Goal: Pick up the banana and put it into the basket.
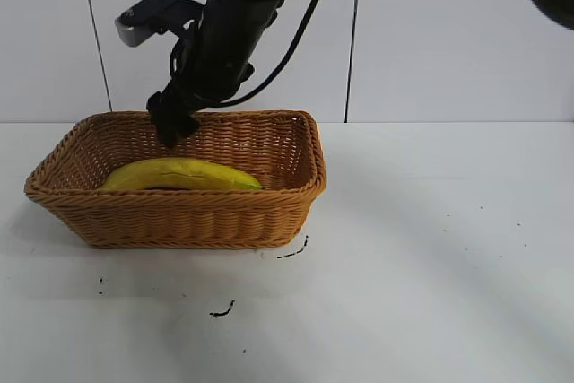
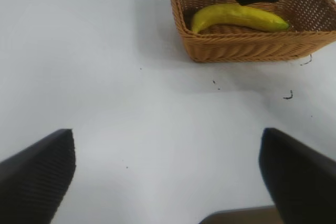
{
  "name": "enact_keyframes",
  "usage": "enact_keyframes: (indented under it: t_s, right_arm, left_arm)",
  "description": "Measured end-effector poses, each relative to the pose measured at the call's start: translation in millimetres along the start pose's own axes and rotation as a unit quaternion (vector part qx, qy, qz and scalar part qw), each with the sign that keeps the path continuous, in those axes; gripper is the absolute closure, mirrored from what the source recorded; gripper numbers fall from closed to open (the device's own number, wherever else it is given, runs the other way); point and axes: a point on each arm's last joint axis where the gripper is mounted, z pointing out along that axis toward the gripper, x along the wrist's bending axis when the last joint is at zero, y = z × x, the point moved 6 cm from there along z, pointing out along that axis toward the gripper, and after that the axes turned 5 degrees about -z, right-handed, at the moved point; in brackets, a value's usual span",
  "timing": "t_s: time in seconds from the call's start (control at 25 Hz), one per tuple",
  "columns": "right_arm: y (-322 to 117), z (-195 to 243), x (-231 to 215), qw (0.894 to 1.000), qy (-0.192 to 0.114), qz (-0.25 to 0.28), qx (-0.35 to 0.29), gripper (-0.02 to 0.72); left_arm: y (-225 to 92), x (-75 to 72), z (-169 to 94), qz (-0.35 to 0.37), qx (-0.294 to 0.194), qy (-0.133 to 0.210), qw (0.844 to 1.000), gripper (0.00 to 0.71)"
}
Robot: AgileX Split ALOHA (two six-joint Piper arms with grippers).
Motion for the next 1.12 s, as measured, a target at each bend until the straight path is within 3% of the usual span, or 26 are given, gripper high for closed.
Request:
enact_keyframes:
  t_s: [0.16, 0.36, 0.64, 1.0, 1.12]
  right_arm:
    - [6.0, -34.4, -19.4, 0.994, -0.011, 0.109, 0.0, 0.064]
    - [-16.0, -60.1, -45.7, 0.981, -0.011, 0.188, 0.043, 0.064]
    - [-92.3, -76.9, -122.1, 0.933, -0.054, 0.341, 0.1, 0.064]
    - [-198.7, -114.0, -201.6, 0.878, -0.108, 0.441, 0.152, 0.064]
    - [-220.1, -123.1, -206.7, 0.864, -0.105, 0.459, 0.177, 0.064]
  left_arm:
    - [0.0, 0.0, 0.0, 0.0, 0.0, 0.0, 1.0, 0.02]
    - [0.0, 0.0, 0.0, 0.0, 0.0, 0.0, 1.0, 0.02]
    - [0.0, 0.0, 0.0, 0.0, 0.0, 0.0, 1.0, 0.02]
    - [0.0, 0.0, 0.0, 0.0, 0.0, 0.0, 1.0, 0.02]
    - [0.0, 0.0, 0.0, 0.0, 0.0, 0.0, 1.0, 0.02]
